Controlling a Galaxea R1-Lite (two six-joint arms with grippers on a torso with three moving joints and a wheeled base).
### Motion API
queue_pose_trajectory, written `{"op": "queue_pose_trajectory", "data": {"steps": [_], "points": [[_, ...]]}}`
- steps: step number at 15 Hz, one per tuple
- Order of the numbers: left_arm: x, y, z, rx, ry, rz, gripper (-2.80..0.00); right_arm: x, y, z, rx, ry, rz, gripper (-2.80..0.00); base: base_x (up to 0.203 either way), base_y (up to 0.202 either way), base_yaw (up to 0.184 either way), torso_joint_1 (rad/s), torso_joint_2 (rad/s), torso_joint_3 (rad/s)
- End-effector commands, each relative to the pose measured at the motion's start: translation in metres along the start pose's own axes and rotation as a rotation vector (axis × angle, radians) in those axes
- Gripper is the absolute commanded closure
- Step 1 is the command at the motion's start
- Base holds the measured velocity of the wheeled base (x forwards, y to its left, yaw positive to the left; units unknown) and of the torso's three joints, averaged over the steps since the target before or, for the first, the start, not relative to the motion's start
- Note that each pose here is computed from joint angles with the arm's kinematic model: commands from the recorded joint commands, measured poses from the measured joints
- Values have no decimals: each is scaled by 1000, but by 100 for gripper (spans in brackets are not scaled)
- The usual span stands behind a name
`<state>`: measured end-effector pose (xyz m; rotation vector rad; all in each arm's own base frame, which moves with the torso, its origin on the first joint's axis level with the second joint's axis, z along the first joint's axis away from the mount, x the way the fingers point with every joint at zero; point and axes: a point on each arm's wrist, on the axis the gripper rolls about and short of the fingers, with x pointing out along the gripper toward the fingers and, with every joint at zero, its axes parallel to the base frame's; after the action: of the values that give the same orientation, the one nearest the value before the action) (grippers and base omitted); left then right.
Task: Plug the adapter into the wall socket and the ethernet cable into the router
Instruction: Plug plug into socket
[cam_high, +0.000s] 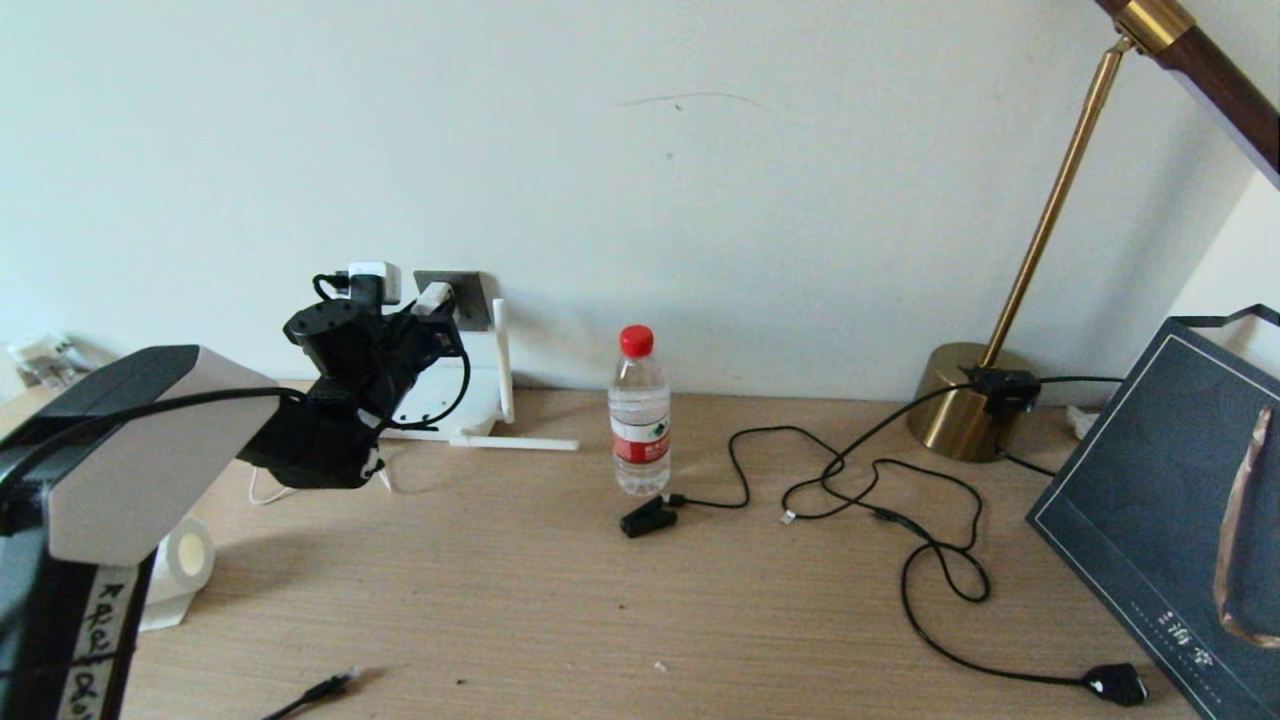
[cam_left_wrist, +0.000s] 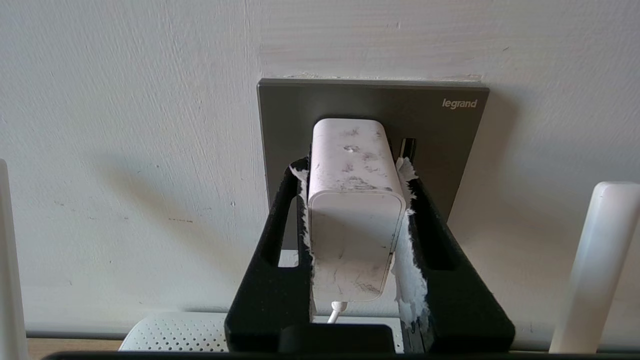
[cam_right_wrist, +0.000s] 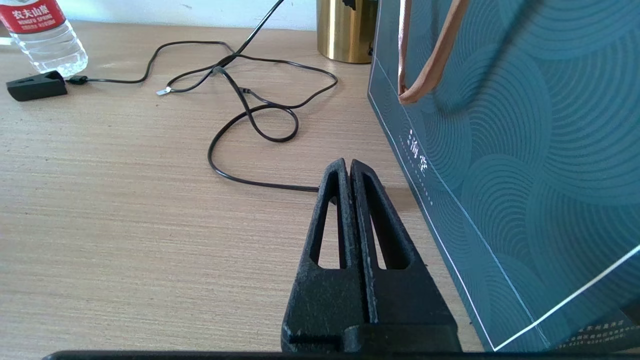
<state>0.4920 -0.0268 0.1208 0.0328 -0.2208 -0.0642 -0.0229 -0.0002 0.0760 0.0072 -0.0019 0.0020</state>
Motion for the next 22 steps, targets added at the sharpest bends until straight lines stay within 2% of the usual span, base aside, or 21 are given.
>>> {"op": "queue_pose_trajectory", "data": {"steps": [1, 14, 22], "points": [[1, 0, -8, 0, 15, -1, 0, 0, 0, 0, 0, 2, 1, 0, 0, 0, 0, 0, 0, 0], [4, 0, -12, 1, 20, 7, 0, 0, 0, 0, 0, 2, 0, 0, 0, 0, 0, 0, 0, 0], [3, 0, -6, 1, 8, 1, 0, 0, 0, 0, 0, 3, 1, 0, 0, 0, 0, 0, 0, 0]]}}
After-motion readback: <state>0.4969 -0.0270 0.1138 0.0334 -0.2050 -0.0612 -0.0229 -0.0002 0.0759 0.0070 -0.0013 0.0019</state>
